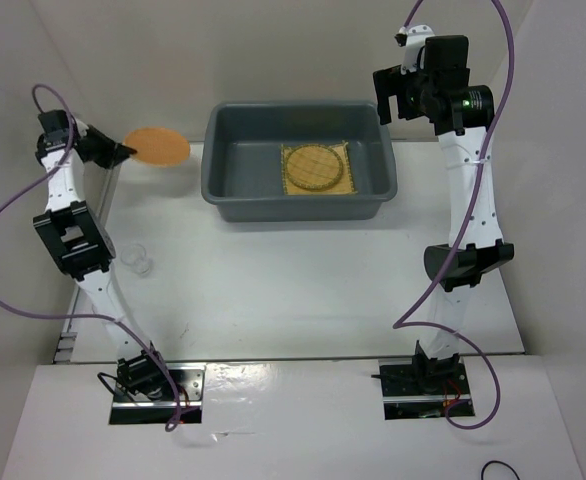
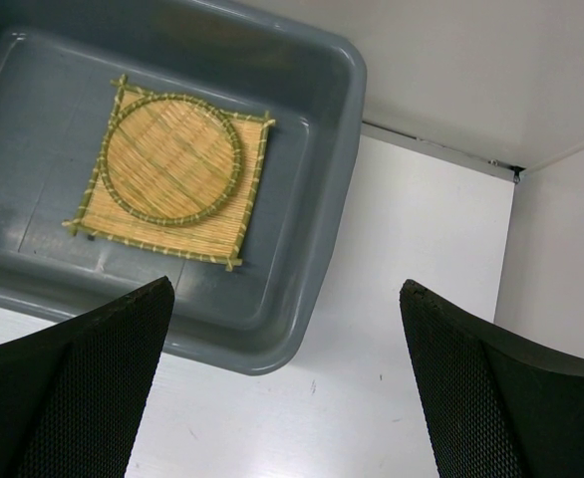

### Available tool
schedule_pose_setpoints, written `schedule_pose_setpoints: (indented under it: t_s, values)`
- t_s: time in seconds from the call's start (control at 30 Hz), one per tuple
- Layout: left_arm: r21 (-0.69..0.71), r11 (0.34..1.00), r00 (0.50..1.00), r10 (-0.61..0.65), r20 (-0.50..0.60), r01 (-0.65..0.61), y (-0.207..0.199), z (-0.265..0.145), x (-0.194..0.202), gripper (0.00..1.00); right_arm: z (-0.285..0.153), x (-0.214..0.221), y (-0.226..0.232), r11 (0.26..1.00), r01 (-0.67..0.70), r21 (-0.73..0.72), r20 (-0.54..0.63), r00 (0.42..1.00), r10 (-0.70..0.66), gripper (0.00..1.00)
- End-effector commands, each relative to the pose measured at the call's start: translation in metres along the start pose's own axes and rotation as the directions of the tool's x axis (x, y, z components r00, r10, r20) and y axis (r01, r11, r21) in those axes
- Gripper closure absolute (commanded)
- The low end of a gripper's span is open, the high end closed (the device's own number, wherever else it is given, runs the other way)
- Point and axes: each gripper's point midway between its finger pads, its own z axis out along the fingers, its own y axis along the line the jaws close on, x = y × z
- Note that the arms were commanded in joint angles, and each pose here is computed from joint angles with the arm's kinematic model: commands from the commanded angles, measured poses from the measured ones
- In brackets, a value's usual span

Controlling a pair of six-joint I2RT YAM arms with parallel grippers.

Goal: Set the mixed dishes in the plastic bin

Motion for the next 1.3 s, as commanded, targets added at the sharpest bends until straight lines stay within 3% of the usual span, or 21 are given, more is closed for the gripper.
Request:
schedule_pose_setpoints:
  t_s: [0.0,0.07,0.1,0.2,0.23,0.27,0.33,0.43,0.57,0.83,1.07,1.27]
  values:
    - [0.074,0.995,0.974,0.044,0.222,-0.062,-0.089,-0.067,-0.046,1.0,-0.022,-0.019,0.003,1.0,0.015,-0.007,0.068,0.998,-0.014,0.02]
    - [0.133,0.989,0.972,0.033,0.231,-0.065,-0.117,-0.072,-0.048,1.0,-0.025,-0.023,0.005,1.0,0.007,-0.016,0.082,0.997,-0.005,0.02]
    - [0.214,0.966,0.962,0.087,0.258,-0.145,-0.164,-0.086,-0.045,1.0,-0.025,-0.023,0.005,1.0,-0.006,-0.017,0.082,0.997,0.007,0.02]
    - [0.36,0.915,0.973,0.117,0.2,-0.184,-0.223,-0.075,-0.02,1.0,-0.028,-0.026,0.005,1.0,-0.015,-0.016,0.092,0.996,0.016,0.02]
    - [0.427,0.897,0.99,0.068,0.126,-0.116,-0.244,-0.06,0.003,1.0,-0.031,-0.029,0.004,1.0,-0.015,-0.014,0.104,0.994,0.016,0.02]
    - [0.54,0.827,0.987,0.138,0.078,-0.158,-0.27,-0.058,0.022,1.0,-0.031,-0.029,0.004,1.0,-0.015,-0.014,0.104,0.994,0.016,0.02]
    - [0.586,0.786,0.979,0.196,0.061,-0.194,-0.303,-0.045,0.065,1.0,-0.028,-0.03,0.004,1.0,-0.015,-0.014,0.104,0.994,0.016,0.02]
    - [0.589,0.789,0.974,0.227,-0.012,-0.176,-0.305,-0.002,0.105,1.0,-0.028,-0.03,0.004,1.0,-0.015,-0.014,0.104,0.994,0.016,0.02]
    - [0.671,0.734,0.948,0.278,-0.153,-0.107,-0.336,0.039,0.195,1.0,-0.031,-0.03,0.004,1.0,-0.015,-0.014,0.106,0.994,0.016,0.02]
    - [0.587,0.809,0.914,0.213,-0.346,0.034,-0.292,0.14,0.286,1.0,-0.036,-0.026,0.005,1.0,-0.015,-0.016,0.095,0.995,0.016,0.02]
    - [0.505,0.861,0.911,0.159,-0.381,0.061,-0.253,0.185,0.308,1.0,-0.035,-0.017,0.002,1.0,0.003,0.003,0.065,0.998,-0.004,0.02]
    - [0.475,0.877,0.919,0.127,-0.374,0.072,-0.234,0.198,0.297,1.0,-0.038,-0.017,0.002,1.0,0.003,0.003,0.064,0.998,-0.004,0.02]
